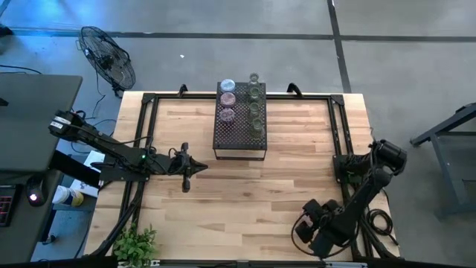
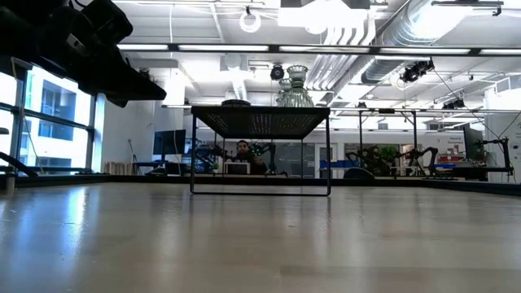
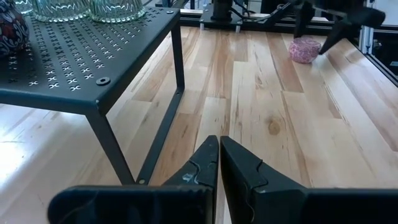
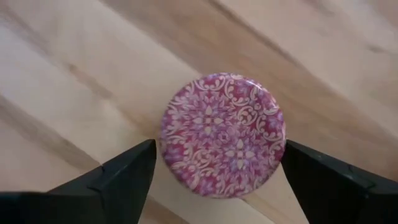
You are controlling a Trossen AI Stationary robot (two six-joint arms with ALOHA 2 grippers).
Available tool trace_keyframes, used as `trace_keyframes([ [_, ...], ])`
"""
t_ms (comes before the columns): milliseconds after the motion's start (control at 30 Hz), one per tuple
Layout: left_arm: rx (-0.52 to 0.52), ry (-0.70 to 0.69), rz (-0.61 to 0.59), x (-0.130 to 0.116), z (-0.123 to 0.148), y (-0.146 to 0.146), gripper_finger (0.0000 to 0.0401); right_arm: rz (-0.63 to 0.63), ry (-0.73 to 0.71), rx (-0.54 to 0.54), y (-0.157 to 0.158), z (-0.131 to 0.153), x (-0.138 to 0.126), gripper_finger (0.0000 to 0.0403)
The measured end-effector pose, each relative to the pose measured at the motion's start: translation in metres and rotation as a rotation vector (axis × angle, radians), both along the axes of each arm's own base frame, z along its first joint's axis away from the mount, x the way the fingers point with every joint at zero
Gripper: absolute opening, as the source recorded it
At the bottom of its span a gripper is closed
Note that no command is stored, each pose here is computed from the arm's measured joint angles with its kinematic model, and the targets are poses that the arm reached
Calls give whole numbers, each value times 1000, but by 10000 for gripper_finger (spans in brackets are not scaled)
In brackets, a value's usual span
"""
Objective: Pick & Place candle stick holders
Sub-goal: Put the pink scented candle on the shelf aligned with the other black scented candle
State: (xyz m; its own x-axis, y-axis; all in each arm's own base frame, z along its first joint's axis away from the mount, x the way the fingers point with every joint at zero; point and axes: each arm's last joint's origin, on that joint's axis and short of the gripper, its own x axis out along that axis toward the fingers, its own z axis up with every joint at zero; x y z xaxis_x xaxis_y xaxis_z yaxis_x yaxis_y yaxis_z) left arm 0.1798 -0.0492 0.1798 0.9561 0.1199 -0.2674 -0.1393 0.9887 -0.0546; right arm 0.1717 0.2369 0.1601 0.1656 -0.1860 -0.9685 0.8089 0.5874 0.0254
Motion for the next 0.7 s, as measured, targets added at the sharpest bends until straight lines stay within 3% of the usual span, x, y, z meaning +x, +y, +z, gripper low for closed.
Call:
trace_keyframes([
  [233, 0, 0, 0, 0, 0, 0, 11, 35, 22, 48, -9, -16, 6, 315],
  [433, 0, 0, 0, 0, 0, 0, 11, 79, -25, 22, -10, -8, 18, 277],
  [567, 8, -3, 31, 0, 0, 1, 11, 118, -37, 30, -14, 5, 37, 277],
  [700, -3, -8, 72, 0, 0, 2, 11, 187, -98, 15, -30, 19, 74, 275],
])
